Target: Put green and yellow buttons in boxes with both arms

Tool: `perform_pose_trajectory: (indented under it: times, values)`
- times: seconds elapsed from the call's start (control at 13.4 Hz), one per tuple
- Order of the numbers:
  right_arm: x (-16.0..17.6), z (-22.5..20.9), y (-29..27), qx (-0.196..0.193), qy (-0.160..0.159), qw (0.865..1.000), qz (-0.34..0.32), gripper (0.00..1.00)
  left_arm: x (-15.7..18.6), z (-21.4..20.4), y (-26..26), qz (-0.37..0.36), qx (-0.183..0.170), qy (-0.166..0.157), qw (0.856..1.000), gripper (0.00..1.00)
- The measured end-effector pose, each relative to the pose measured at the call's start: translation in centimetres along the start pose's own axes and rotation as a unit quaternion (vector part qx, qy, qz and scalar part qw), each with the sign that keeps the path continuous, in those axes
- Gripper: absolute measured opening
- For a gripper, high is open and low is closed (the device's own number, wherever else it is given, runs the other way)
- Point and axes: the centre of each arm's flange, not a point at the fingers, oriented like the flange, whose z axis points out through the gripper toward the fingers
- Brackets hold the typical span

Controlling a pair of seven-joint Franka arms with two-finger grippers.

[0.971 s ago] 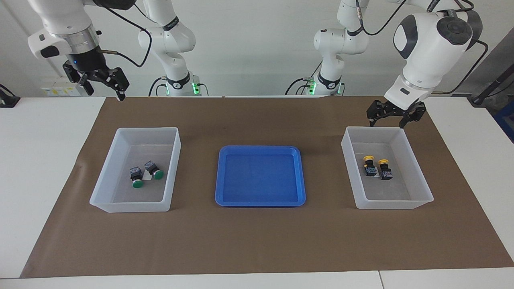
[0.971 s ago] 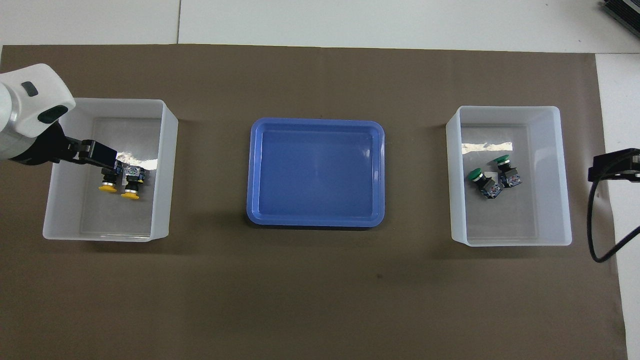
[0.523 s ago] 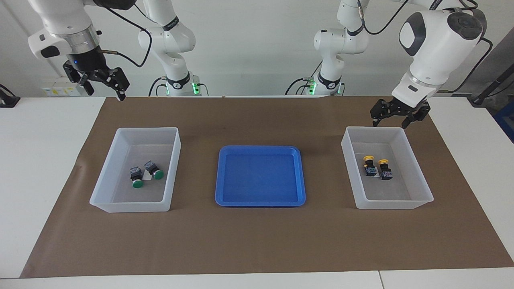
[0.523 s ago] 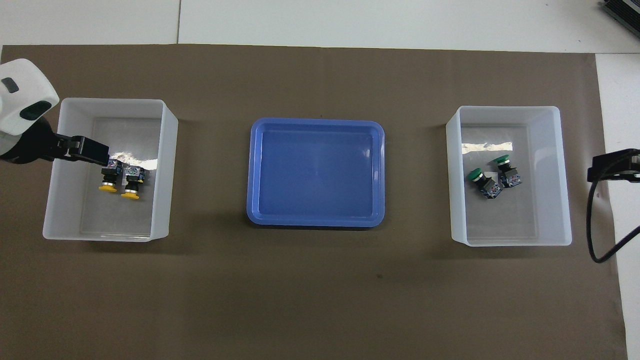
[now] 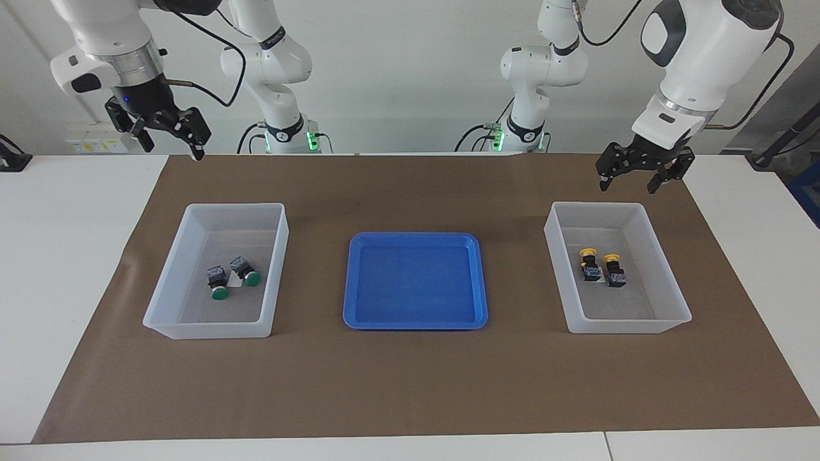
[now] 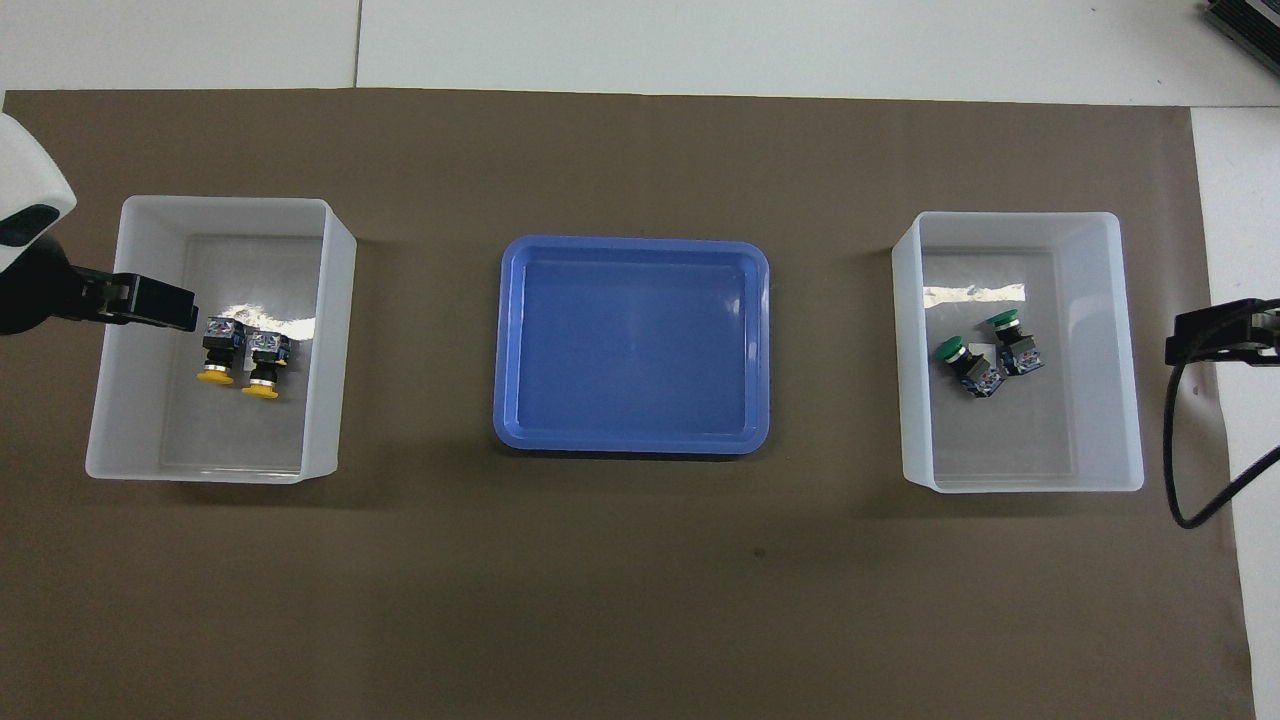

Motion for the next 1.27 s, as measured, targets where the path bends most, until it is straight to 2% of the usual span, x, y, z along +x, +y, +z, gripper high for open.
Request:
perform_pose_trajectory:
  times: [0.6,0.9,1.27]
  values:
    - [0.0,0.0,0.0,0.0,-0.001,1.0,0.0,1.0,-0.3,0.0,-0.1,-0.002,-0.001,-0.007,1.0,1.0]
    - [0.0,0.0,0.0,0.0,-0.001,1.0,0.0,1.0,-0.6,0.0,-2.3,-0.022,0.0,-0.009,1.0,1.0]
    - [0.0,0.0,0.0,0.0,-0.001,1.0,0.0,1.0,-0.7,-0.1,-2.6,-0.027,0.0,-0.01,1.0,1.0]
